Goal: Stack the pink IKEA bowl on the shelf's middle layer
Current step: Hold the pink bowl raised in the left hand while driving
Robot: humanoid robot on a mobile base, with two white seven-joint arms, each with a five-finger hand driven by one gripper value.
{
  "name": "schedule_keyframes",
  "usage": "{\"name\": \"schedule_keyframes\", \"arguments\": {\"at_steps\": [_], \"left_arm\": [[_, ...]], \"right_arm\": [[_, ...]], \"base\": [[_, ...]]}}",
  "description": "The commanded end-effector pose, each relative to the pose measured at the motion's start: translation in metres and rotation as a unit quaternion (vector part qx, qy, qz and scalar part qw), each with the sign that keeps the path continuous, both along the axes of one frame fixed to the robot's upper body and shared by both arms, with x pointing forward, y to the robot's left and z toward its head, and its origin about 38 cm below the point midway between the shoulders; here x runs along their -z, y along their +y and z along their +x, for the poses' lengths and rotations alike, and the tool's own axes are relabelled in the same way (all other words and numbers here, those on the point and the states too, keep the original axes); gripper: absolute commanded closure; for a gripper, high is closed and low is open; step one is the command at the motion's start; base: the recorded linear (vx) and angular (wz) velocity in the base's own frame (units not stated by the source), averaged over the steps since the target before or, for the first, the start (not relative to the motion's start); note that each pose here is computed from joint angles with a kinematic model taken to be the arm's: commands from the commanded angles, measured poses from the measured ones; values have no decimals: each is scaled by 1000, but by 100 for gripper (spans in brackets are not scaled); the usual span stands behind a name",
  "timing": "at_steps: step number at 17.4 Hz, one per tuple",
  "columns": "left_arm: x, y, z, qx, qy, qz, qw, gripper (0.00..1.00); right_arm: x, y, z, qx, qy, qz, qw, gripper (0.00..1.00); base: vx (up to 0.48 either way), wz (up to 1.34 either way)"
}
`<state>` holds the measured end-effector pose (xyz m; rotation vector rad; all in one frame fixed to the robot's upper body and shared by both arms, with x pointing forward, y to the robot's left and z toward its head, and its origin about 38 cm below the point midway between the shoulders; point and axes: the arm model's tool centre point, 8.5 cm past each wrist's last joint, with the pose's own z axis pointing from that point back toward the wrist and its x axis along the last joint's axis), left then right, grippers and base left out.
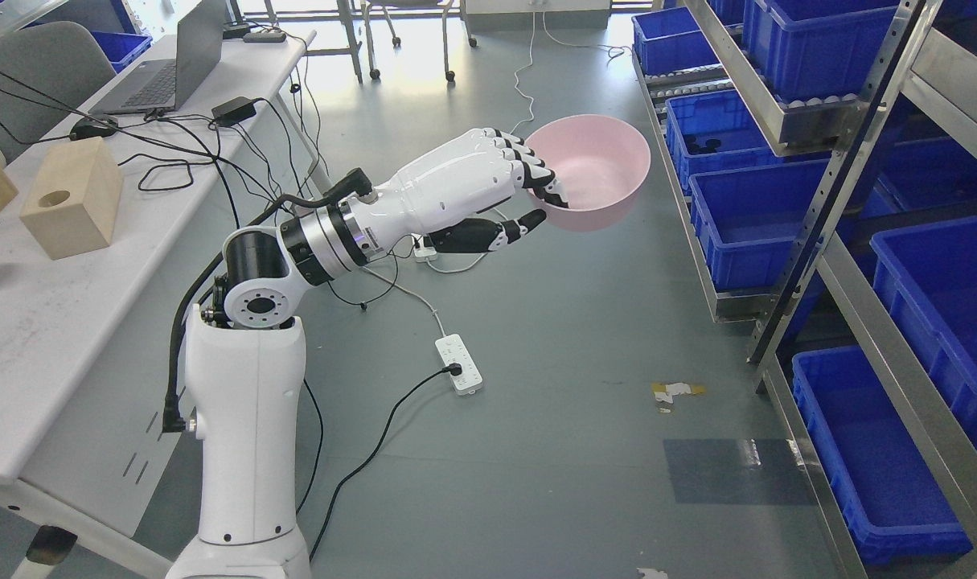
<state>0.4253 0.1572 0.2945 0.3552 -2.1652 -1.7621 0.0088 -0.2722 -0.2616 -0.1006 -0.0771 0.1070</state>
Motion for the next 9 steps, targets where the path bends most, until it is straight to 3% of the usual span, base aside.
{"name": "schedule_keyframes", "arguments": {"at_steps": [1, 4, 9], "left_arm": [[1, 0, 0, 2, 0, 11, 1000, 96], [0, -2, 0, 5, -2, 13, 1000, 96], [2, -6, -1, 11, 0, 15, 1000, 96]], "right_arm": [[-1, -11, 4, -1, -7, -9, 1000, 0], [-1, -11, 3, -1, -7, -9, 1000, 0], [-1, -11, 3, -1, -7, -9, 1000, 0]], "base": [[19, -72], [8, -260], [56, -817]]}}
